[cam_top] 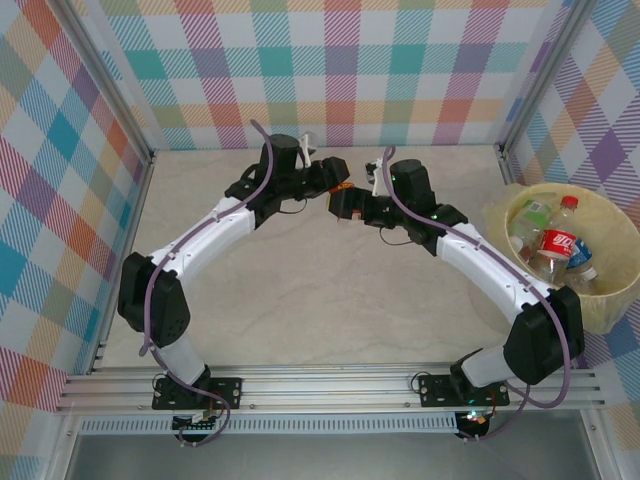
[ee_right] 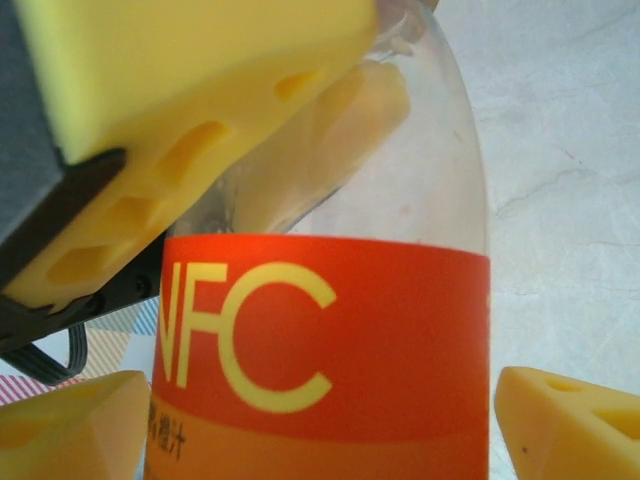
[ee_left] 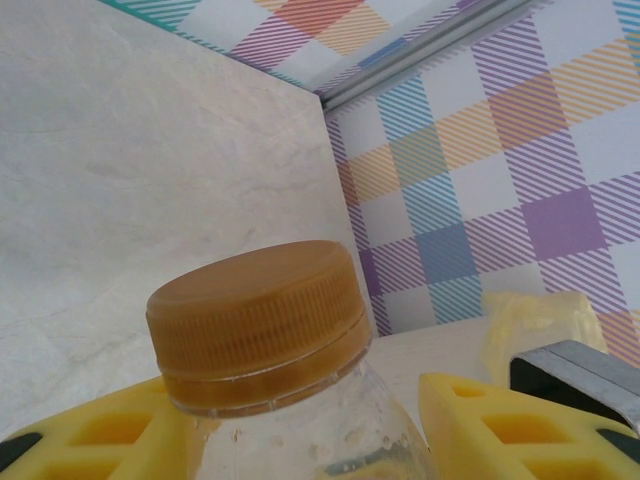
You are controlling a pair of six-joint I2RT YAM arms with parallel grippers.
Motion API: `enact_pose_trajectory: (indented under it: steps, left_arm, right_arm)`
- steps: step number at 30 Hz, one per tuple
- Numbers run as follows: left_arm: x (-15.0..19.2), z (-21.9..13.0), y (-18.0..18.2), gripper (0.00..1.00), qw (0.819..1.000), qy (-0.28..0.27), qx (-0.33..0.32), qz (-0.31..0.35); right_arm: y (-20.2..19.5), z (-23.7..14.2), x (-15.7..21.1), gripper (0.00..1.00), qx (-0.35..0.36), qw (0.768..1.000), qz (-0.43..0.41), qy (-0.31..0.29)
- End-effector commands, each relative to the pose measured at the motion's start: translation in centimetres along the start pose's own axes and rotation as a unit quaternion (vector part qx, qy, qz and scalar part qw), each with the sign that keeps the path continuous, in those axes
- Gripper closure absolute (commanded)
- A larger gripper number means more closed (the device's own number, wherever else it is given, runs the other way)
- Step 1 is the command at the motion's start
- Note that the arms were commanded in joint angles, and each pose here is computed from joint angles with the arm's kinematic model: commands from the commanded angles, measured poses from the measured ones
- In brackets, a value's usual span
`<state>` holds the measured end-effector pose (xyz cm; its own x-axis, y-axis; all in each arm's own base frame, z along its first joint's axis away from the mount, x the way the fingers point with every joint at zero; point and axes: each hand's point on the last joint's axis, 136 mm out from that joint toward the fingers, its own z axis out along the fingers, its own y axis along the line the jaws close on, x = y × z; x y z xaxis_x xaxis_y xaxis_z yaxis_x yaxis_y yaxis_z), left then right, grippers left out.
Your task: Put the plastic bottles in the bin
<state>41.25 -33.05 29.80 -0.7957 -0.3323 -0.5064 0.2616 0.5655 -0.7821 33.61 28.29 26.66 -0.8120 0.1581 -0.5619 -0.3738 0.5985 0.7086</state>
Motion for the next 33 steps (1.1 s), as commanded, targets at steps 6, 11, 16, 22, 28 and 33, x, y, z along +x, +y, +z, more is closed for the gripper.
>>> enact_pose_trajectory:
  steps: [6, 11, 16, 22, 28, 33]
  left_arm:
    - [-0.1, -1.3, -2.6, 0.48, 0.999, -0.005, 0.040, 0.023]
    - [0.0, -1.3, -2.8, 0.47, 0.999, -0.004, 0.043, 0.023]
    - [0.1, -1.1, -2.9, 0.47, 0.999, 0.000, 0.047, 0.024]
    - [-0.1, -1.4, -4.3, 0.41, 0.997, 0.009, 0.073, 0.030]
    - [-1.1, -3.0, -6.2, 0.15, 0.995, 0.003, 0.085, 0.046]
    - [-2.1, -4.4, -6.8, 0.02, 0.993, -0.017, 0.107, 0.035]
  right_arm:
    - [0.1, 0.0, -0.4, 0.37, -0.001, 1.000, -0.002, -0.020]
    - [-0.1, -0.1, -0.4, 0.43, 0.004, 1.000, -0.001, -0.022]
    - [-0.3, -0.4, -0.5, 0.43, 0.013, 0.999, -0.005, -0.029]
    - [-1.2, -1.1, -0.4, 0.44, 0.044, 0.998, -0.019, -0.035]
    - [-2.5, -2.1, -0.3, 0.44, 0.091, 0.995, -0.036, -0.034]
    - [-4.0, -4.1, -1.1, 0.45, 0.133, 0.989, -0.039, -0.044]
